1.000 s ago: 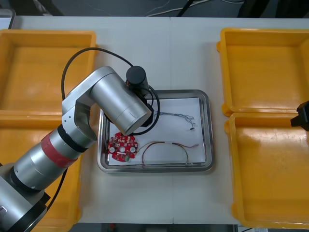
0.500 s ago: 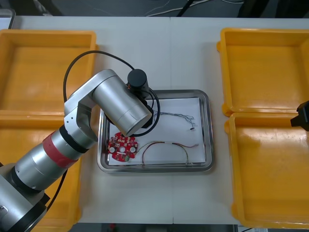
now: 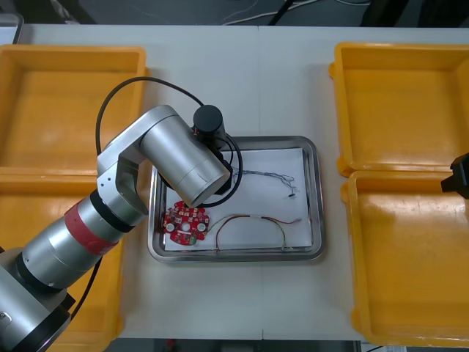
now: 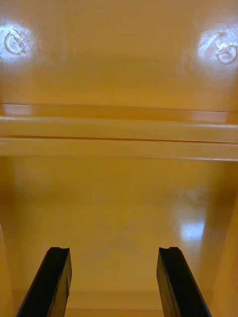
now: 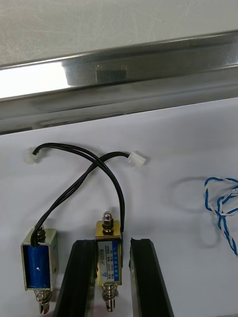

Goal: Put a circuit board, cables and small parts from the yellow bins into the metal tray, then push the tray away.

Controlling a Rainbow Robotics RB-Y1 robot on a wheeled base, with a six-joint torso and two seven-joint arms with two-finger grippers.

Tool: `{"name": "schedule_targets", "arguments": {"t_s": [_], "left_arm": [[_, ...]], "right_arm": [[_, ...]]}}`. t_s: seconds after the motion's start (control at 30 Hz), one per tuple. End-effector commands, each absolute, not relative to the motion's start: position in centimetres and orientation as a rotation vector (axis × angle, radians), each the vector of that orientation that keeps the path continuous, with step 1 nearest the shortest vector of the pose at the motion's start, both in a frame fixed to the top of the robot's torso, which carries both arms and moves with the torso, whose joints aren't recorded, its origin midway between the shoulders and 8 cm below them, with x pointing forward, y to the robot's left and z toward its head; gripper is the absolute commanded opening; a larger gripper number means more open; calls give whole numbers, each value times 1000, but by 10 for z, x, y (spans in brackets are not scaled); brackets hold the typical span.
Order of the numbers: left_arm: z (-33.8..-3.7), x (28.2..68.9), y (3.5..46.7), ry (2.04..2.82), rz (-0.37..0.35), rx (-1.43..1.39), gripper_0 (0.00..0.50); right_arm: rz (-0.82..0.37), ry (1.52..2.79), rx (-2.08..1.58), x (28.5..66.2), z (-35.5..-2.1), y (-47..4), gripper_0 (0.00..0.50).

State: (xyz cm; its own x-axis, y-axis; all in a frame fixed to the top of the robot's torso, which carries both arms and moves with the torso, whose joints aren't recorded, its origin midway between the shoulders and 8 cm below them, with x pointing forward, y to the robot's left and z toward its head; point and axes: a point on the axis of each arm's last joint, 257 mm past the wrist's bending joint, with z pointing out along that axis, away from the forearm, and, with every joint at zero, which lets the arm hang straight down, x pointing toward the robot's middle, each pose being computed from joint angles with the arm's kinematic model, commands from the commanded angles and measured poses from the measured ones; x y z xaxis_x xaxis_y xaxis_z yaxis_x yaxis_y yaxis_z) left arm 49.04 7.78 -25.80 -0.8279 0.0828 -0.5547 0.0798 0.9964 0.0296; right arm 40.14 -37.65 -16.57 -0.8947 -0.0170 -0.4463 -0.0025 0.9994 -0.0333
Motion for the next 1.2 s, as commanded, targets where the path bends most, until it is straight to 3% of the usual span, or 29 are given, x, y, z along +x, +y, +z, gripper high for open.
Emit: {"name": "schedule_targets", "arguments": {"t_s": [0.03,0.33,0.43,0.83,1.2], "left_arm": [[-263,489,89,2544,28,81,280],[-258,492,93,2534,26,76,442],[-251,490,91,2542,-10,64,497],[-200,470,94,2574,-123,60,500],[-146,464,111,2557,-142,51,500]], "right_arm": [[-35,2626,-18,412,-150,-376,500],[-35,2626,-18,412,-150,-376,500],[-35,2626,-18,412,-150,-376,500],[-35,2626,-18,412,-150,-376,500],[-35,2626,-18,412,-150,-376,500]]}}
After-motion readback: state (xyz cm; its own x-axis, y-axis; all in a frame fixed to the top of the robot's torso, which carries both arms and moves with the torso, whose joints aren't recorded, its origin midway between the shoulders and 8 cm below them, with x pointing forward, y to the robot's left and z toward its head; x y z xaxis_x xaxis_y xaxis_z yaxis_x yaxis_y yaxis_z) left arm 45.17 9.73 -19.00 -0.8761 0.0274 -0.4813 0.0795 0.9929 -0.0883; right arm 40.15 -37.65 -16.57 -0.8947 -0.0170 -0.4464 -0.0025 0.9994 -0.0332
